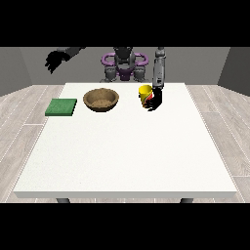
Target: Pick the cup and pour the ball into the bowl, then pick the bowl and place it on the pad
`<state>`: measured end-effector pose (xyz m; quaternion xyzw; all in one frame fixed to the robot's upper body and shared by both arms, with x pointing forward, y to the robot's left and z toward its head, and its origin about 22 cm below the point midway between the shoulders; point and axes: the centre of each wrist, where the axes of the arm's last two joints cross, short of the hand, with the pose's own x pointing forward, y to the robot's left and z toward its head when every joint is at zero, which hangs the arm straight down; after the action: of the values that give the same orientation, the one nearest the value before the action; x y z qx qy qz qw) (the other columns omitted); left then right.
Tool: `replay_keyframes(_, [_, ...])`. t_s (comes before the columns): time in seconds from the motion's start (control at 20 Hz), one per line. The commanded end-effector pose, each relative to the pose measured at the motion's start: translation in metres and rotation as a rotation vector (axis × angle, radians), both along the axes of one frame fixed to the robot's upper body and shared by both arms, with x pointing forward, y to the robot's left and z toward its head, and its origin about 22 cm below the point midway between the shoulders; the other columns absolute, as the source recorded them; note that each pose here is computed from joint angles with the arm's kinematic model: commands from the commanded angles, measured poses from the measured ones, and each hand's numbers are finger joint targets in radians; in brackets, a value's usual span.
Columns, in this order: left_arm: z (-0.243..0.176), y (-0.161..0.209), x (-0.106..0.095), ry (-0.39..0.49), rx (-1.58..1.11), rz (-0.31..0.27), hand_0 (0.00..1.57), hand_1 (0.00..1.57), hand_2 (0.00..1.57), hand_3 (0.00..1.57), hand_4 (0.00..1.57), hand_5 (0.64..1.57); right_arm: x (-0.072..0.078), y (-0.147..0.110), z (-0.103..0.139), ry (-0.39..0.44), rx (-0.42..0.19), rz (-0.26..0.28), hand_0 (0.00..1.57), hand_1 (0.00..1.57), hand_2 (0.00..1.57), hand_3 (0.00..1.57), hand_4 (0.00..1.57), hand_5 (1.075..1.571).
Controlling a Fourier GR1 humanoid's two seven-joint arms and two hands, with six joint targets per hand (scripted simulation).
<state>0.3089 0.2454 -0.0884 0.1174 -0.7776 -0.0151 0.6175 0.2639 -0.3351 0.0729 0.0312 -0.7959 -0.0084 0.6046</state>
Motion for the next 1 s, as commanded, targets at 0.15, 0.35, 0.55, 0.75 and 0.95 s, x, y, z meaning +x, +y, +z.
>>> replay_keyframes(0.15, [-0.008, -0.001, 0.007, 0.027, 0.091, 0.074, 1.29, 1.29, 1.57, 1.57, 1.39, 1.447, -0.003, -0.03, 0.03, -0.001, 0.003, 0.019, 0.0, 0.0, 0.0, 0.15, 0.63, 1.565])
replay_keyframes(0.35, [0.015, -0.025, 0.026, 0.06, 0.241, 0.048, 1.27, 1.27, 1.57, 1.57, 1.4, 1.432, 0.005, -0.057, 0.015, 0.071, 0.029, -0.049, 0.0, 0.0, 0.0, 0.29, 0.64, 1.567])
replay_keyframes(0.55, [0.036, -0.081, 0.04, 0.055, 0.449, 0.013, 1.3, 1.3, 1.57, 1.57, 1.4, 1.488, 0.002, -0.066, -0.014, 0.213, 0.026, -0.086, 0.0, 0.0, 0.0, 0.28, 0.64, 1.564])
replay_keyframes(0.75, [0.033, -0.061, 0.047, 0.043, 0.834, 0.045, 1.36, 1.36, 1.57, 1.57, 1.45, 1.533, 0.002, -0.061, -0.016, 0.251, 0.02, -0.039, 0.0, 0.0, 0.0, 0.17, 0.64, 1.562])
replay_keyframes(0.95, [0.04, -0.106, 0.054, 0.071, 0.988, 0.032, 1.36, 1.36, 1.57, 1.57, 1.46, 1.535, -0.002, -0.085, -0.025, 0.262, 0.055, -0.095, 0.0, 0.0, 0.0, 0.08, 0.68, 1.561])
